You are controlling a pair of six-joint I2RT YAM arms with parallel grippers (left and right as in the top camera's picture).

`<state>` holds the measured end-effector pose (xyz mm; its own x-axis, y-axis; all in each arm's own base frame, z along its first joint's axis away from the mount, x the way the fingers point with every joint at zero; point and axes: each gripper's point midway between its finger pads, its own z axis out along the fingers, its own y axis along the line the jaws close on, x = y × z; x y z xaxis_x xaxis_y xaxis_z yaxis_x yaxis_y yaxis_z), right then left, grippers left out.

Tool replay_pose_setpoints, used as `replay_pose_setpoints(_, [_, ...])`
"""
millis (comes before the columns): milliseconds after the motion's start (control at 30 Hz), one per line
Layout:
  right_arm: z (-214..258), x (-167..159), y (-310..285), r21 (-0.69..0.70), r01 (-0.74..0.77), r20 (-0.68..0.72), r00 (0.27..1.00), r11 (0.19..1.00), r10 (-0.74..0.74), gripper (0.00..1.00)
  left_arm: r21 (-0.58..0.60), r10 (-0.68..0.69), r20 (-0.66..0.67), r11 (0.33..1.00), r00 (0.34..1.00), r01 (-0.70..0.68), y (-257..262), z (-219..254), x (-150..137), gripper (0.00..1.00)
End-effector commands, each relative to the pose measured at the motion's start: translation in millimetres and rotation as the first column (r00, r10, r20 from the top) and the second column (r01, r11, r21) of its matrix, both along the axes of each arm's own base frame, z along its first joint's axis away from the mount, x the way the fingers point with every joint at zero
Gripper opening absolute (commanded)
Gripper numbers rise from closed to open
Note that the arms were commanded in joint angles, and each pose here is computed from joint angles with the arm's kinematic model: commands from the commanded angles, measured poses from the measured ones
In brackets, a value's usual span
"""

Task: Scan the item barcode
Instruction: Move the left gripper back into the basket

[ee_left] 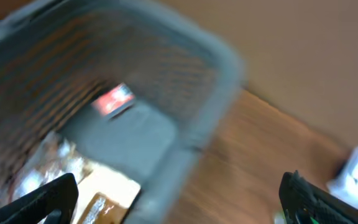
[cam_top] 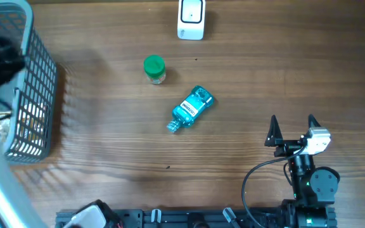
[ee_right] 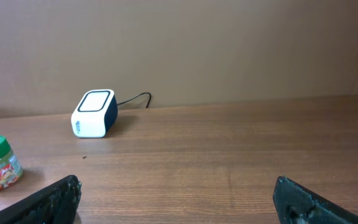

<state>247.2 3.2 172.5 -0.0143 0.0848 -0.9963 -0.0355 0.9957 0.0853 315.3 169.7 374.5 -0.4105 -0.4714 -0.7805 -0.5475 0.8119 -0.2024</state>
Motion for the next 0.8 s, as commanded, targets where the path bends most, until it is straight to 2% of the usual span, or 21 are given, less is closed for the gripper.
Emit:
replay_pose_setpoints(0, [0.6, 0.1, -2.4, -0.006, 0.013, 0.003, 1.0, 1.0, -0.013, 1.0, -0.221, 0.166, -0.025, 0.961, 0.986, -0.168, 53.0, -42.1, 1.6, 1.0])
replay_pose_setpoints(100, [0.7, 0.1, -2.4, -0.006, 0.013, 0.003, 1.0, 1.0, -0.013, 1.0, -0.239, 0.237, -0.12, 0.936, 0.964, -0.26, 85.1, -85.2, 16.8, 1.0])
replay_pose_setpoints(233, [0.6, 0.1, -2.4, -0.006, 0.013, 0.003, 1.0, 1.0, -0.013, 1.0, -0.259, 0.307, -0.156, 0.904, 0.939, -0.339, 121.4, -138.0, 54.7, 1.0])
replay_pose_setpoints(300, [0.7, 0.1, -2.4, -0.006, 0.013, 0.003, 1.0, 1.0, -0.013, 1.0, -0.24, 0.354, -0.192, 0.887, 0.915, -0.393, 140.5, -170.8, 68.1, 1.0])
replay_pose_setpoints(467, [0.7, 0.1, -2.4, -0.006, 0.013, 0.003, 1.0, 1.0, -0.013, 1.0, -0.177, 0.377, -0.258, 0.887, 0.89, -0.427, 162.6, -248.2, 102.9, 1.0])
replay_pose_setpoints(667, [0.7, 0.1, -2.4, -0.006, 0.013, 0.003, 1.0, 1.0, -0.013, 1.0, -0.102, 0.394, -0.228, 0.9, 0.891, -0.424, 167.6, -285.7, 138.1, 1.0])
replay_pose_setpoints(767, [0.7, 0.1, -2.4, -0.006, 0.013, 0.003, 1.0, 1.0, -0.013, 1.0, -0.089, 0.43, -0.211, 0.886, 0.878, -0.455, 171.7, -298.1, 145.2, 1.0])
